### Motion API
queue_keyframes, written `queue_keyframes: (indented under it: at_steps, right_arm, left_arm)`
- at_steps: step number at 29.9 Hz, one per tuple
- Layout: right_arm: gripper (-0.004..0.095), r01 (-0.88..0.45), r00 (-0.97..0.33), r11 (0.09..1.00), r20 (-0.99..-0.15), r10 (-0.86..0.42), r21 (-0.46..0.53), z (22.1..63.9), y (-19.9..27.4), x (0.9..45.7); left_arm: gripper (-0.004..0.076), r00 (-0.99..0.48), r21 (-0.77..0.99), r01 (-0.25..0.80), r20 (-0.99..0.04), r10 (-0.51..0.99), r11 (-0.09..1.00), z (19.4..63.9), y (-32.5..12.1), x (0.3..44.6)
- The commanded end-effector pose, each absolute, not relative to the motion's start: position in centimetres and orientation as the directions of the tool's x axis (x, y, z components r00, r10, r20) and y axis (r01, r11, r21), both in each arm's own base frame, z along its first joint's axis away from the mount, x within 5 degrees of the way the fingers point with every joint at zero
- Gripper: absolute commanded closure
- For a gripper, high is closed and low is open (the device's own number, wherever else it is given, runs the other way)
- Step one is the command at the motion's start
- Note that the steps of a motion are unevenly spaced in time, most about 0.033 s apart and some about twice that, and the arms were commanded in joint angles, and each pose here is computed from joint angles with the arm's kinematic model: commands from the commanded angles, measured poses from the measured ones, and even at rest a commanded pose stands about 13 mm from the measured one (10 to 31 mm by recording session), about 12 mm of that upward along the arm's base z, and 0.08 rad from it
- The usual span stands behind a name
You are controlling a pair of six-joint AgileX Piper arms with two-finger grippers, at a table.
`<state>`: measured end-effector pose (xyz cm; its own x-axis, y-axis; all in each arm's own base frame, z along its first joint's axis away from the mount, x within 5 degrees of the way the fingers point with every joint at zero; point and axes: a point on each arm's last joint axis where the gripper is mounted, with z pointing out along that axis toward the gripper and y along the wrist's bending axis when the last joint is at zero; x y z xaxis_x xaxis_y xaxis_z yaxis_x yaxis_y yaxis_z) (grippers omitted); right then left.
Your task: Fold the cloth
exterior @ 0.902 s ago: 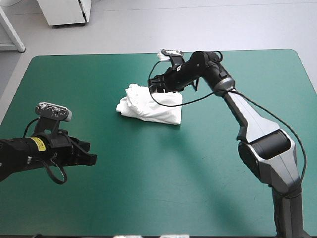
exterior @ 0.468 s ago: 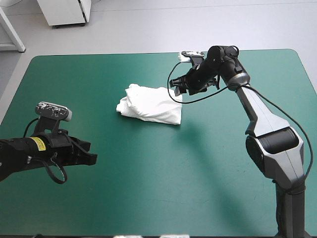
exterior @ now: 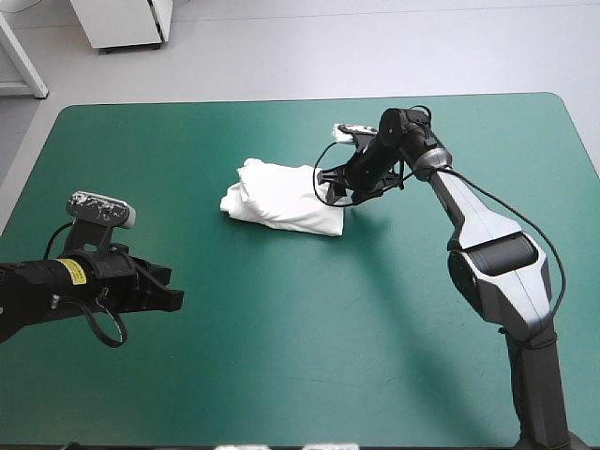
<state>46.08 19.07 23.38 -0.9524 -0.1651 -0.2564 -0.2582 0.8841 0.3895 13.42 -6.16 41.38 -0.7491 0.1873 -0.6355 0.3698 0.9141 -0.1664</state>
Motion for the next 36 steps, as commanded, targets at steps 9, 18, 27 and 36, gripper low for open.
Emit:
queue_keyframes:
  at_steps: [9,18,27,36]
  right_arm:
    - [0.0603,-0.239,-0.957,0.857,-0.262,-0.127,0.457,24.4,19.8,46.1]
    - [0.0925,-0.26,-0.934,0.891,-0.33,-0.135,0.372,26.0,18.9,46.0]
    - [0.0925,-0.226,-0.869,0.949,-0.486,-0.094,0.221,29.9,15.8,45.3]
    - [0.0925,-0.08,-0.884,0.972,-0.466,0.034,0.222,26.0,9.6,39.2]
  left_arm:
    - [0.0734,-0.69,-0.127,0.367,-0.702,0.178,0.921,42.4,-5.9,13.6]
    - [0.0734,-0.692,-0.126,0.367,-0.699,0.179,0.922,42.4,-5.9,13.6]
    - [0.0734,-0.695,-0.126,0.367,-0.696,0.181,0.922,42.4,-5.9,13.5]
    - [0.0734,-0.702,-0.141,0.372,-0.689,0.178,0.918,42.4,-6.0,13.4]
